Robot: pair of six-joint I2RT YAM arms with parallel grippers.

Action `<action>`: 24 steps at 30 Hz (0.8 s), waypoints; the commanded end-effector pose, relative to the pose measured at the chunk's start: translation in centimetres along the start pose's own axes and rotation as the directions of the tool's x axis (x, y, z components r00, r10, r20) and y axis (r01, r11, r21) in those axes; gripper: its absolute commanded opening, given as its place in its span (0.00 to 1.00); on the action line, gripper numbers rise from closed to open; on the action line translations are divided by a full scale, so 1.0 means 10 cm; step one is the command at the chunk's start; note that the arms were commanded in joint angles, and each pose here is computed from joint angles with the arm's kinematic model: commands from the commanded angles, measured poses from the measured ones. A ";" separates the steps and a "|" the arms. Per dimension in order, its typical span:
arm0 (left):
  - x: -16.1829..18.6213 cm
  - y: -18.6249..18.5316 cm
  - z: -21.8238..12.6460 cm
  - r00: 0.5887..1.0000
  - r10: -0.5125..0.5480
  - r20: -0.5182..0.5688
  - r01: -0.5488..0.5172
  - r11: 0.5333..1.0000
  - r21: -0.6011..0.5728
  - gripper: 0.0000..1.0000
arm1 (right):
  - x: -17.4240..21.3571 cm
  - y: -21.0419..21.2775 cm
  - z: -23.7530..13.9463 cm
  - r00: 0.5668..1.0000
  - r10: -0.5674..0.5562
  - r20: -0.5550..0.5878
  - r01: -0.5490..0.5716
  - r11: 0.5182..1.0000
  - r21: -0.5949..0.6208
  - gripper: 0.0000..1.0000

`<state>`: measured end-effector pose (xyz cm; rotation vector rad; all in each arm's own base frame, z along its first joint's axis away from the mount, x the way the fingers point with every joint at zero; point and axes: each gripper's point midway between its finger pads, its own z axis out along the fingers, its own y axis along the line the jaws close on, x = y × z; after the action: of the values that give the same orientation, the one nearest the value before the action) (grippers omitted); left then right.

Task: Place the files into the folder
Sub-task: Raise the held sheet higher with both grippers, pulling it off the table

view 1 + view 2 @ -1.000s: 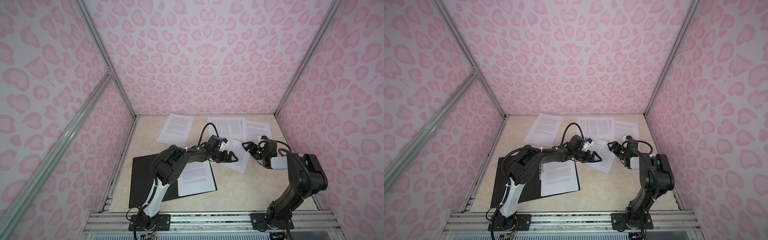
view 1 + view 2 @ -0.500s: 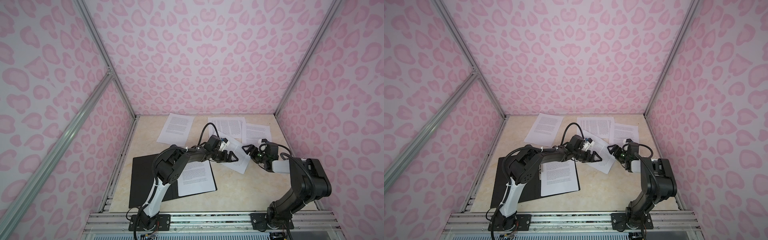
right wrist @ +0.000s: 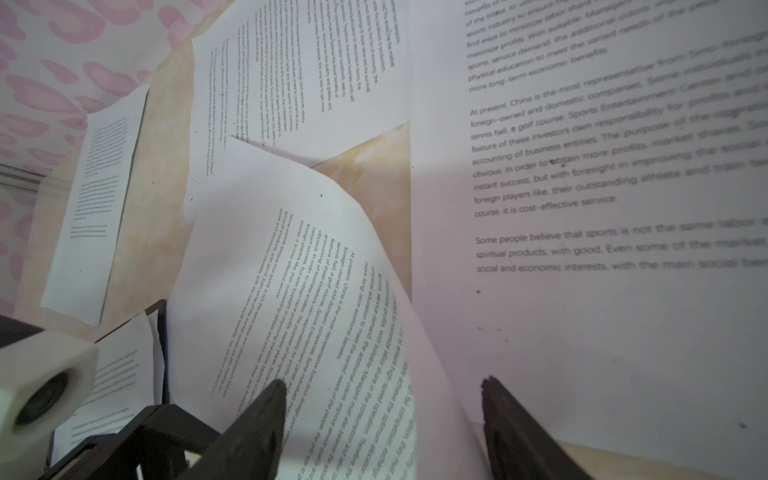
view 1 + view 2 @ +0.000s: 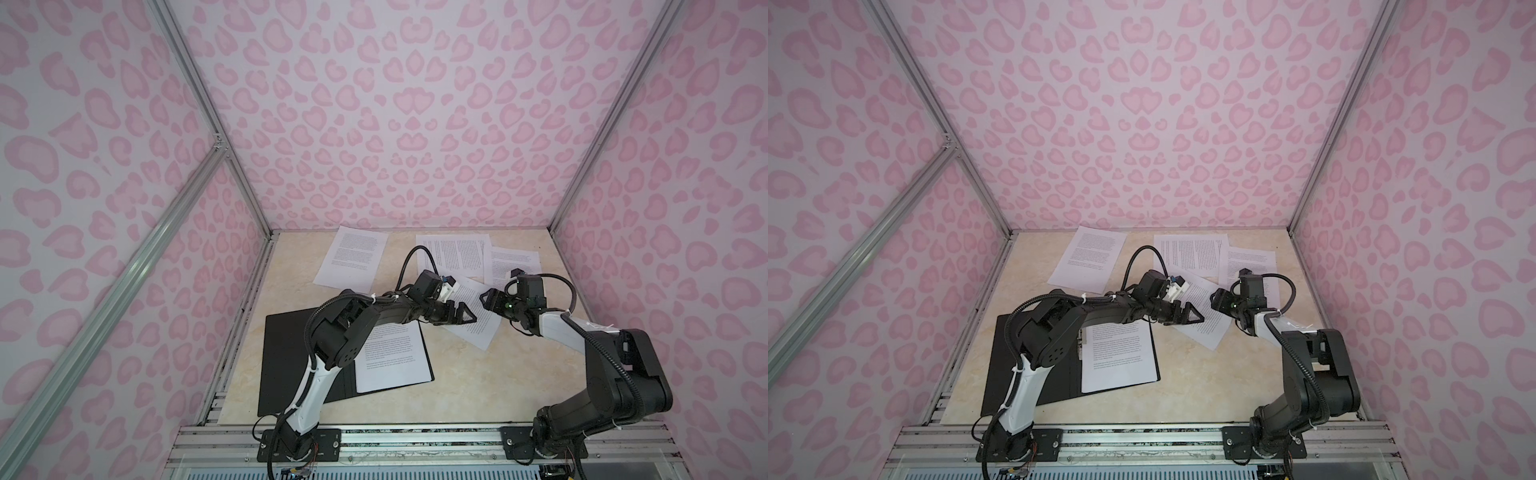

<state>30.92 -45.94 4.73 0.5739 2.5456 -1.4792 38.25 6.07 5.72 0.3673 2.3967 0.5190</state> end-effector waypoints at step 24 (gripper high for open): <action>-0.03 -0.40 -0.28 0.997 0.082 -0.011 -0.082 0.996 -0.020 0.97 | -0.05 -0.07 -0.24 0.999 -0.028 0.039 0.025 0.996 0.086 0.00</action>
<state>29.79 -45.10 6.25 0.6125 2.5915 -1.4227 37.22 4.86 7.23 0.3577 2.3947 0.4052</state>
